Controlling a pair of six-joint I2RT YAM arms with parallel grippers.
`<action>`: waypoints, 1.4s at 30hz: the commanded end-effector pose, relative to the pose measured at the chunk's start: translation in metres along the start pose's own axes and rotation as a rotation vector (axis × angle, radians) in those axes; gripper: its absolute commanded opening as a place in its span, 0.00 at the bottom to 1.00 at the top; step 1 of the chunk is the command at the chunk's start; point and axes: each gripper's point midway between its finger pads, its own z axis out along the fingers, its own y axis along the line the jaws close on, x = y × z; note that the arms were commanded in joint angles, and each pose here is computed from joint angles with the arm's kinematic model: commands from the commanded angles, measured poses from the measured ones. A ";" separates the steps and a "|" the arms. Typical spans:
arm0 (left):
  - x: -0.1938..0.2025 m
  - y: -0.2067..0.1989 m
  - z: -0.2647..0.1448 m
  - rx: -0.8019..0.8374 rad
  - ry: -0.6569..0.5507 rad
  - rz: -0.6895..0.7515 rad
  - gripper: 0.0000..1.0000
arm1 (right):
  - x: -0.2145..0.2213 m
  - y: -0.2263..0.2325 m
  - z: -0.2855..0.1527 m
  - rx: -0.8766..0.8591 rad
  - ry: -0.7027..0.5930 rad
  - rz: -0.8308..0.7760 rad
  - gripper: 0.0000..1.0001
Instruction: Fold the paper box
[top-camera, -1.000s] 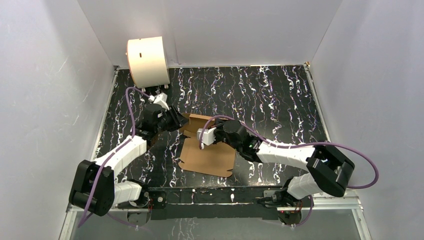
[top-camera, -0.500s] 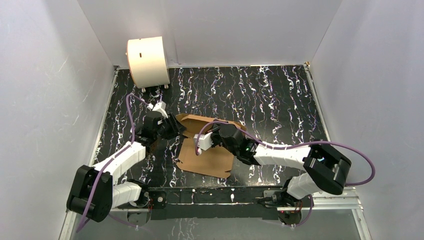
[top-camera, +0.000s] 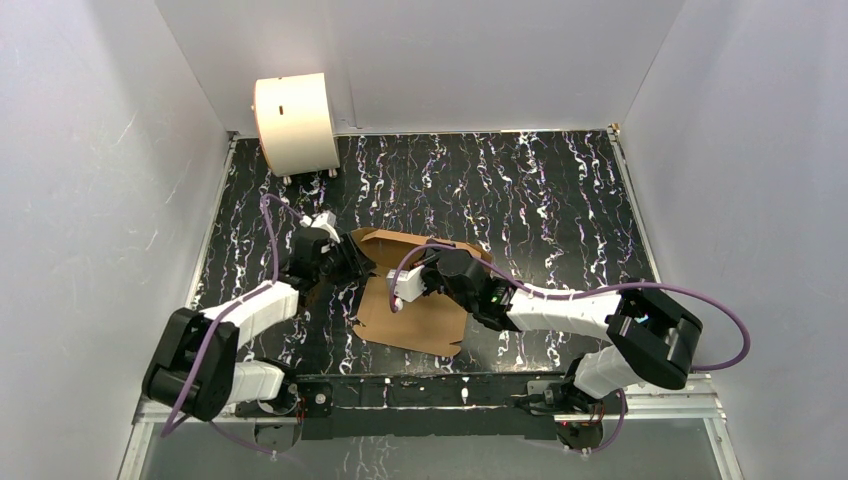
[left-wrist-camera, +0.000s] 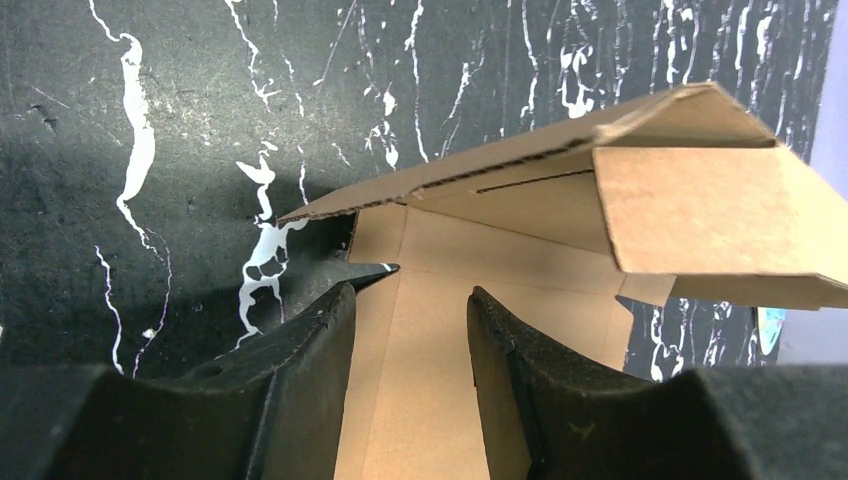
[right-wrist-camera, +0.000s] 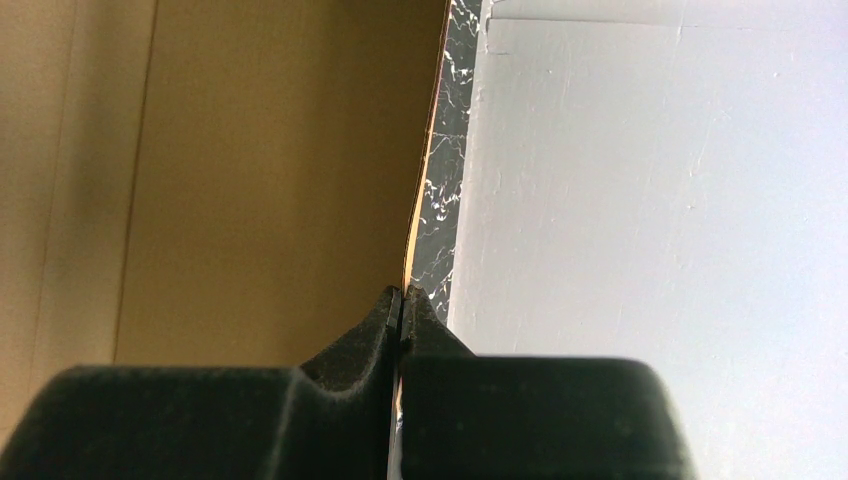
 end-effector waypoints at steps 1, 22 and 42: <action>-0.006 0.001 0.009 -0.012 -0.029 0.000 0.43 | -0.010 -0.012 -0.002 0.024 -0.031 0.000 0.00; 0.002 -0.034 0.024 0.118 -0.046 0.149 0.31 | -0.011 -0.012 0.001 0.029 -0.028 -0.001 0.00; -0.022 -0.029 -0.010 0.013 -0.158 0.214 0.40 | -0.008 -0.011 -0.003 0.035 -0.026 -0.007 0.00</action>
